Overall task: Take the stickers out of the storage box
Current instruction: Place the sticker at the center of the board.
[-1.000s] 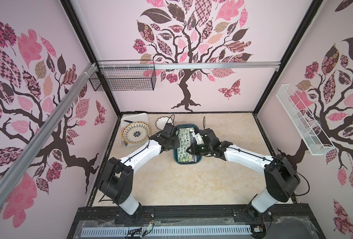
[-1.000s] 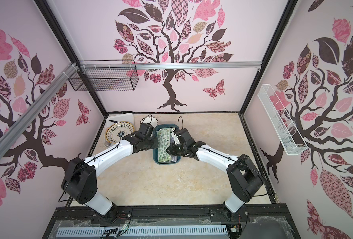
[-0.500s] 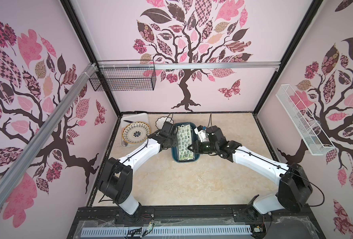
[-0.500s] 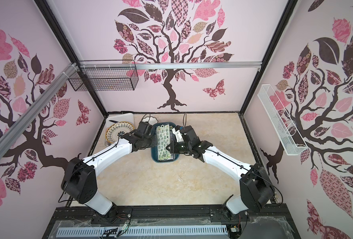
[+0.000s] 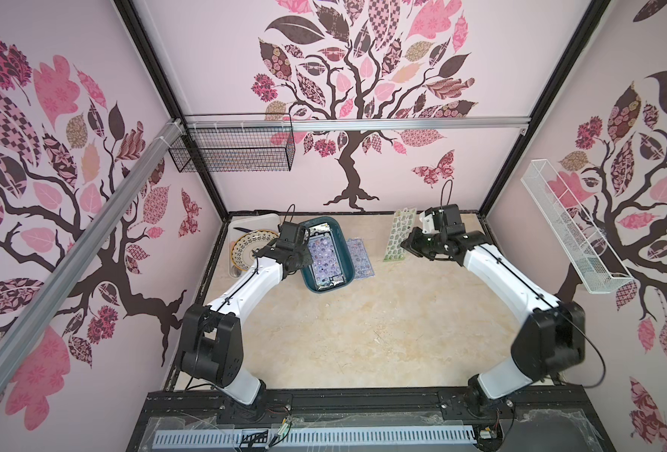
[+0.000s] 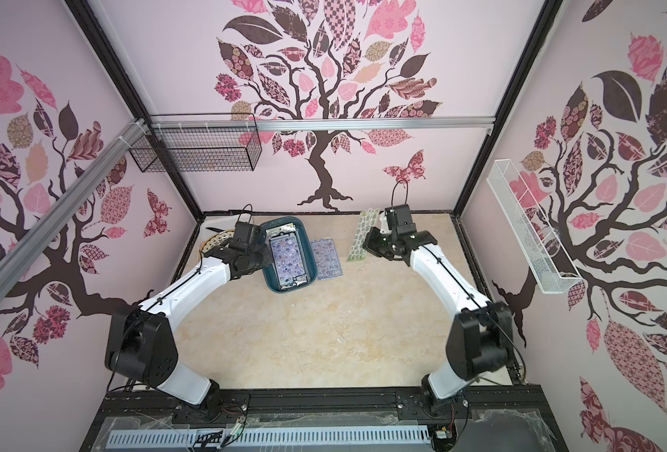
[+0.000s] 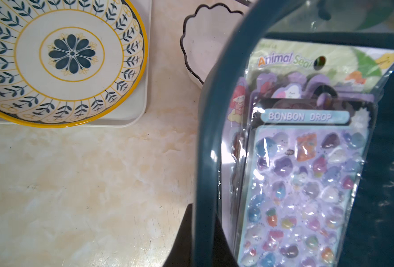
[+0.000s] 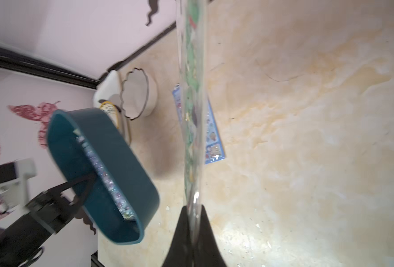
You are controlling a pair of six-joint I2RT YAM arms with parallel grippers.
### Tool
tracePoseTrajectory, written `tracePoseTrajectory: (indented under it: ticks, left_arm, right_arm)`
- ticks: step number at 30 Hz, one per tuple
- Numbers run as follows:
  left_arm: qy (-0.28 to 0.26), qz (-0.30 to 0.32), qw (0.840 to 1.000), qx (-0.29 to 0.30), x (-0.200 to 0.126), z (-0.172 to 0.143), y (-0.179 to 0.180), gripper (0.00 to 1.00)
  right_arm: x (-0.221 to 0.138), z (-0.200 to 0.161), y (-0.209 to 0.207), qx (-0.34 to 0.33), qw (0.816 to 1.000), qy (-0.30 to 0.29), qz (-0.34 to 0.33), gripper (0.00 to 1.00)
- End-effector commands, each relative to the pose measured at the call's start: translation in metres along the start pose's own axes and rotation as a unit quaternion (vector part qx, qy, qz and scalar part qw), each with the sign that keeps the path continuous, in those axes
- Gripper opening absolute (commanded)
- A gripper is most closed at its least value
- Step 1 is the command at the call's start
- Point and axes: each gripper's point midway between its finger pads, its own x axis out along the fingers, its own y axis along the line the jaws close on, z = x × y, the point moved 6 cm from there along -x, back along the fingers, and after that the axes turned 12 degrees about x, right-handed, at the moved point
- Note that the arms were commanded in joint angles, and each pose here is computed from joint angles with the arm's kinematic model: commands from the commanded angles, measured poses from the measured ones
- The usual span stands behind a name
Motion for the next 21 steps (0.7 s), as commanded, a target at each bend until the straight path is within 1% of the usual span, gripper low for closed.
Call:
tracePoseTrajectory:
  ticks: [1,3,6,8,10,16,21]
  left_arm:
    - [-0.041,-0.006,0.999,-0.020,-0.015,0.015,0.001,0.00]
    - [-0.039,-0.009,0.999,-0.021,-0.015,0.014,0.001,0.00]
    - [-0.040,-0.012,0.999,-0.022,-0.016,0.015,0.000,0.00]
    - [-0.041,-0.014,0.999,-0.023,-0.016,0.015,0.000,0.00]
    - [-0.039,-0.017,0.999,-0.024,-0.016,0.015,0.000,0.00]
    - [-0.034,-0.024,0.999,-0.030,-0.013,0.015,0.000,0.00]
    - [-0.032,-0.026,0.999,-0.031,-0.012,0.015,0.000,0.00]
  right_arm:
    - [0.051,-0.003,-0.035,-0.006,0.991,0.082,-0.104,0.00]
    - [0.073,0.004,-0.046,-0.003,0.987,0.096,-0.130,0.00]
    - [0.091,0.015,-0.052,-0.013,0.985,0.094,-0.142,0.00]
    - [0.096,0.023,-0.057,-0.021,0.985,0.080,-0.152,0.00]
    - [0.102,0.029,-0.059,-0.028,0.984,0.080,-0.159,0.00]
    - [0.122,0.038,-0.059,-0.048,0.982,0.101,-0.154,0.00]
    - [0.141,0.041,-0.067,-0.057,0.976,0.127,-0.166,0.00]
